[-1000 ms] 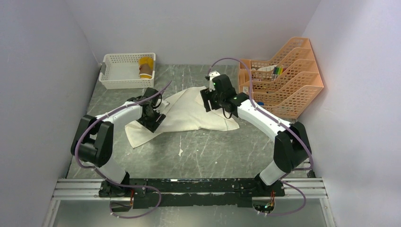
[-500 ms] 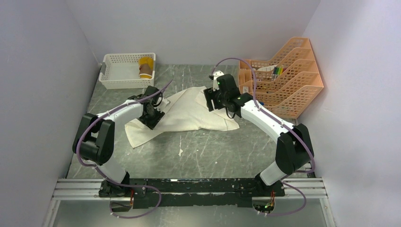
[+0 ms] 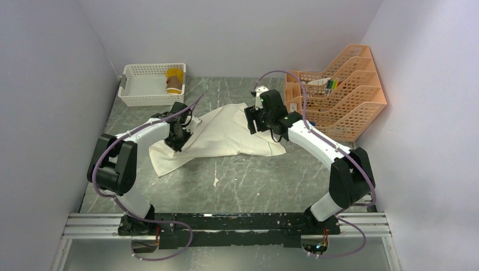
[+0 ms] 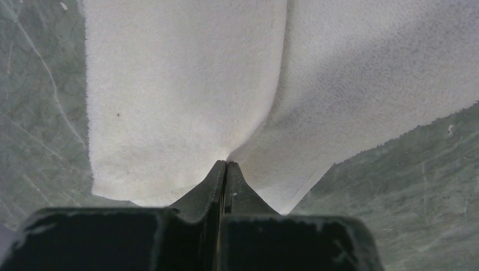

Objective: Roll the towels
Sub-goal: Flatten out the towel at the center of the board.

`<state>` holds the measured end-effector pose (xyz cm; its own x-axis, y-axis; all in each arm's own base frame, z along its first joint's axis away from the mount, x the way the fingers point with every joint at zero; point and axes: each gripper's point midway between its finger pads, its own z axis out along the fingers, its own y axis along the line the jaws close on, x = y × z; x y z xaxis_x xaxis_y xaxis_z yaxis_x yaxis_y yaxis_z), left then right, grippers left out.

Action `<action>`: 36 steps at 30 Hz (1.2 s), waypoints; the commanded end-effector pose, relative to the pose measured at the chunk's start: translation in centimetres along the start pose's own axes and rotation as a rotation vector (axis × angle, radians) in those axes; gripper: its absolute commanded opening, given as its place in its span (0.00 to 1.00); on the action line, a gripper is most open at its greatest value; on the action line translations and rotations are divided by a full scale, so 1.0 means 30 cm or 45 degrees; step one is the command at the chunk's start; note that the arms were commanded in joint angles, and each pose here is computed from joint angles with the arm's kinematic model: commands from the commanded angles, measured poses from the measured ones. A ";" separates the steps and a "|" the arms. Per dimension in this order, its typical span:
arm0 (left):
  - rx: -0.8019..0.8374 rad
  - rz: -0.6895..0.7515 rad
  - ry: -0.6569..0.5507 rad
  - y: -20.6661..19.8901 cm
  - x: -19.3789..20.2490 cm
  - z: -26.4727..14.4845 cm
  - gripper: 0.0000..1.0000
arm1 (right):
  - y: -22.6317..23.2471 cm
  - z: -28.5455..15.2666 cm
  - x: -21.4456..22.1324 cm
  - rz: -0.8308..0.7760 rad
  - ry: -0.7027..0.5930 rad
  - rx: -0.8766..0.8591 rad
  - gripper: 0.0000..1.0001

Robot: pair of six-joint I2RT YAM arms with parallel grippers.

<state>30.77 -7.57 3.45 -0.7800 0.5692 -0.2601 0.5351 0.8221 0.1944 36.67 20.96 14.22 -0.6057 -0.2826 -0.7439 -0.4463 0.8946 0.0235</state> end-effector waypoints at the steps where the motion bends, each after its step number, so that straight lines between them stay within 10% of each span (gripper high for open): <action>1: 0.086 -0.013 -0.028 -0.020 -0.019 -0.004 0.07 | -0.005 -0.014 -0.027 -0.003 -0.046 -0.010 0.67; 17: 0.183 -0.384 -0.091 0.061 -0.051 -0.054 0.07 | 0.025 0.366 -0.115 -0.316 0.045 0.073 0.65; 36: 0.236 -0.417 -0.118 0.077 -0.066 -0.037 0.07 | 0.061 0.642 -0.060 -0.372 0.169 0.201 0.51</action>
<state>32.43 -6.48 4.99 -0.8972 0.2798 -0.3417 0.3151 0.9477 -0.0514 49.14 30.98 3.38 -0.5180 -0.5664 -0.6409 -0.5567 0.7922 -0.2501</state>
